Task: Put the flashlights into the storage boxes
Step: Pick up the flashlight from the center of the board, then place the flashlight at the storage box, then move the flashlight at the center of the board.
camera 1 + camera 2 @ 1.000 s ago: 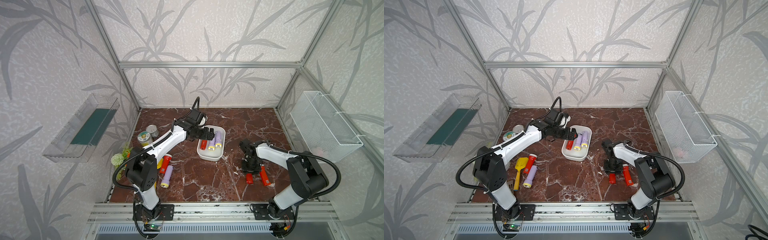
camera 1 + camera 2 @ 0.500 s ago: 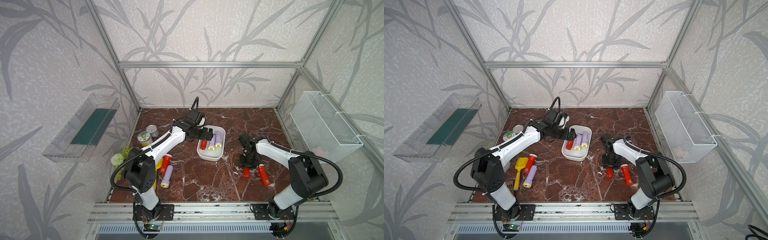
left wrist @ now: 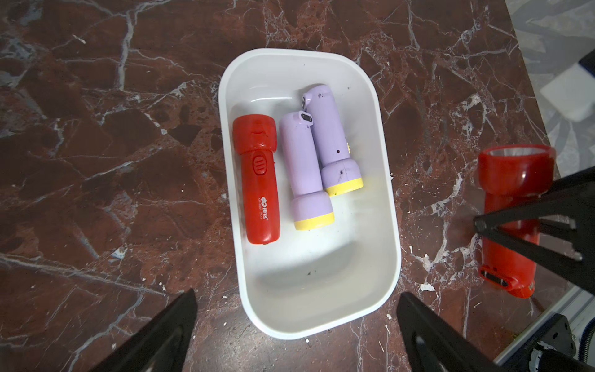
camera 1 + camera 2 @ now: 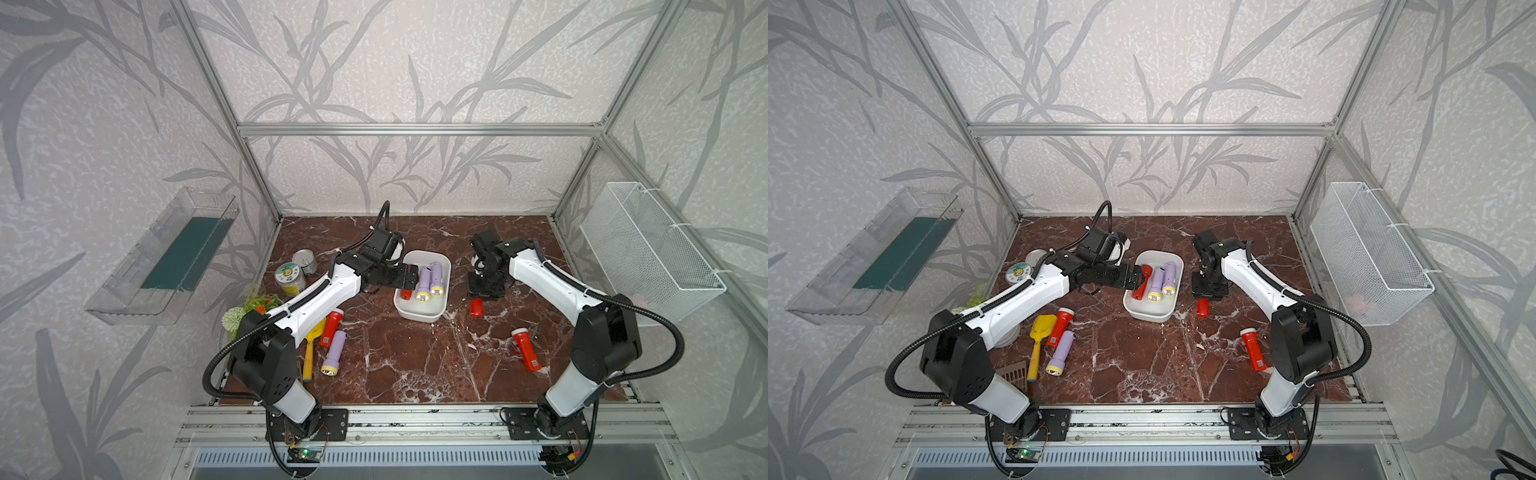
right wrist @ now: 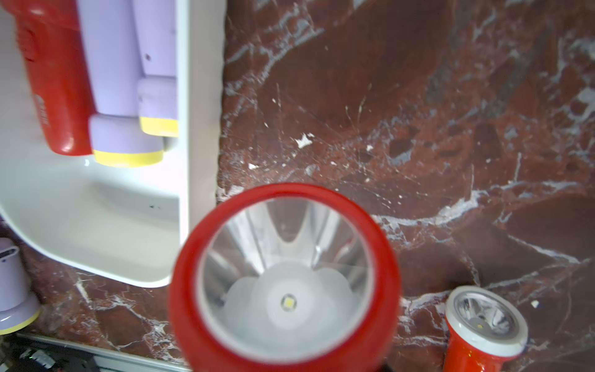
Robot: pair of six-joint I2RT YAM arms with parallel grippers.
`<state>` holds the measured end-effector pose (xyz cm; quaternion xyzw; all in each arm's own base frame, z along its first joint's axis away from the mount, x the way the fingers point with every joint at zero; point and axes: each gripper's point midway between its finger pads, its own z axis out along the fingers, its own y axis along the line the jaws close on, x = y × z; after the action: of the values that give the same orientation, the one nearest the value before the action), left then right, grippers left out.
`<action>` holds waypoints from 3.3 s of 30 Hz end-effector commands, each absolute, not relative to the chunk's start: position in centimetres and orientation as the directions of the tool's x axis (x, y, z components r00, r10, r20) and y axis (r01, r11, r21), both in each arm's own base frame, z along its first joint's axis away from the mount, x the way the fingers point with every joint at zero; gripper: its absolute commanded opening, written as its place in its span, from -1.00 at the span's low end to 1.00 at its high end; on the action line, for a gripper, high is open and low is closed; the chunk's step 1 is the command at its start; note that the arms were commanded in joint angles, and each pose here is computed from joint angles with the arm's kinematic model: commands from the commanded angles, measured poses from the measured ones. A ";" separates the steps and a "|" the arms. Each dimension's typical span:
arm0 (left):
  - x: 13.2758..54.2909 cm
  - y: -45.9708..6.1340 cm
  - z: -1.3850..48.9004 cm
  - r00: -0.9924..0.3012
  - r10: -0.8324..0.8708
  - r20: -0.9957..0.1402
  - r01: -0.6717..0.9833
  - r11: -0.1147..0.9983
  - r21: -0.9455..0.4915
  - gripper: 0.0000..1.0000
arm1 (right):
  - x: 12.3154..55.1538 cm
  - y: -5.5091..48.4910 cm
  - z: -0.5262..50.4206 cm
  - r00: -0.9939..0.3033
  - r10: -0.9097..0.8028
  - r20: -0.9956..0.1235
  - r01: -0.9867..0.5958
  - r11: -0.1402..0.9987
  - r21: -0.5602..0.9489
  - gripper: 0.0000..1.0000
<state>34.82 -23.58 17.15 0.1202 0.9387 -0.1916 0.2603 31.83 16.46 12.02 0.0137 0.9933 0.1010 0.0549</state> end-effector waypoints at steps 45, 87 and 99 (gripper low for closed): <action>29.6 -16.8 23.9 -0.710 0.084 -0.699 0.343 0.908 -0.240 0.98 | 40.8 32.7 7.0 -0.998 -0.065 -0.008 -0.062 0.894 0.443 -0.17; 34.7 -28.6 23.9 -0.710 0.177 -0.682 0.566 0.720 -0.402 0.98 | 27.0 11.8 11.9 -0.989 0.107 -0.098 0.093 0.987 0.134 0.14; 33.2 -35.8 24.0 -0.690 0.254 -0.677 0.667 0.587 -0.460 0.98 | 21.9 6.9 9.7 -0.971 0.234 -0.055 0.232 0.972 0.039 0.32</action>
<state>33.24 -34.62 22.49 0.2588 0.8605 -0.3420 0.2750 22.73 8.20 9.70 0.0920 0.9947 0.0349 0.0288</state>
